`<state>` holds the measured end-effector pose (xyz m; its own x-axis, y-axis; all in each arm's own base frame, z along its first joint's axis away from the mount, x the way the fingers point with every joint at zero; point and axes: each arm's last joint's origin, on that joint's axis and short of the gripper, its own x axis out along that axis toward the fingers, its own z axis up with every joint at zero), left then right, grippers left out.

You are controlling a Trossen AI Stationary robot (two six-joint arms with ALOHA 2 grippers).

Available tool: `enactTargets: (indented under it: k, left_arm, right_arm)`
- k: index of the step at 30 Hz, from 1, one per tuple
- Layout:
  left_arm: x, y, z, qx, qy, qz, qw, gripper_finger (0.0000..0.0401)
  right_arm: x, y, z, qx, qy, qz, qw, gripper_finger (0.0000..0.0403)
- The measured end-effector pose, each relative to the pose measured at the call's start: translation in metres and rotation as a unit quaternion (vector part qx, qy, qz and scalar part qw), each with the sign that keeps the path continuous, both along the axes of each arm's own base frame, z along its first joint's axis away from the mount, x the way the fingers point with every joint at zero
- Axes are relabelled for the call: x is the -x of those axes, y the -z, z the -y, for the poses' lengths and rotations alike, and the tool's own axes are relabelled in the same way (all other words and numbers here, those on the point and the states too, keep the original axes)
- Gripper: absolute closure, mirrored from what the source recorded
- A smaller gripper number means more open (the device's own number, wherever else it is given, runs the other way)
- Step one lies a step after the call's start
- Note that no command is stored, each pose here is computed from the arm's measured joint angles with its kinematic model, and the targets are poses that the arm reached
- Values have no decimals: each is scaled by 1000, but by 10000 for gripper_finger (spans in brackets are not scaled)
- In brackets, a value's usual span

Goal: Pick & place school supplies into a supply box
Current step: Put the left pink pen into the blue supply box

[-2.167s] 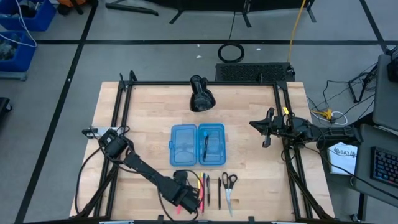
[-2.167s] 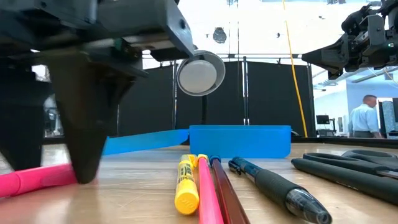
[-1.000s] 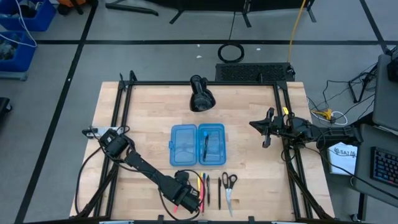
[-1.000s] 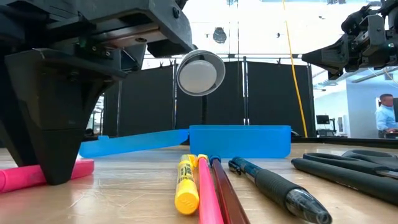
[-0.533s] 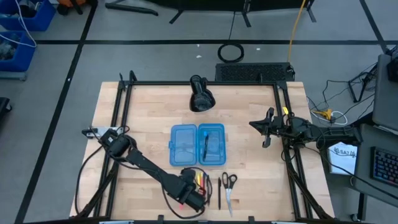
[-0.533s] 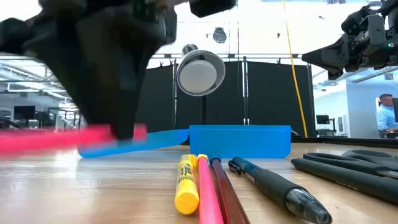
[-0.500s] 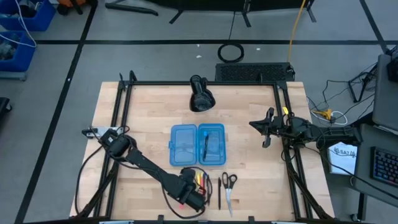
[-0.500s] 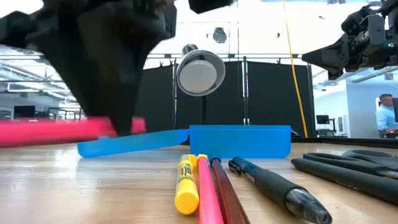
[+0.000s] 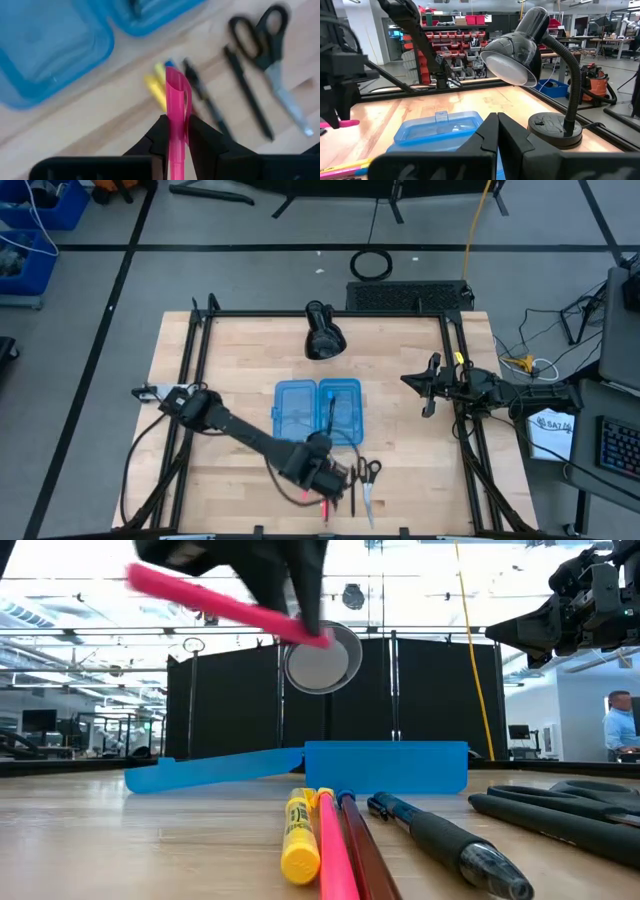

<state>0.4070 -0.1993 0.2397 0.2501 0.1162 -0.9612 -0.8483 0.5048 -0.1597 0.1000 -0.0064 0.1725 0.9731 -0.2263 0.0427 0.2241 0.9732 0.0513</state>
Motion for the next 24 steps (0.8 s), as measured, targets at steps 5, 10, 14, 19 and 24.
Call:
enactTargets:
  k: [5,10,14,19,24]
  left_arm:
    - [-16,-10,-32,-4,3,13,1000,344]
    - [-32,-13,-73,-7,-27,20,999,344]
    - [-45,-15,-98,-34,-45,56,997,344]
    - [-58,-19,-118,-40,-71,107,991,343]
    - [-59,-5,-147,-48,-97,84,991,343]
  right_arm:
    - [0,0,0,0,0,0,1000,403]
    - [0,1,0,0,0,-6,1000,403]
    - [0,1,0,0,0,-8,1000,403]
    - [0,2,0,0,0,-9,1000,403]
    - [0,2,0,0,0,-9,1000,403]
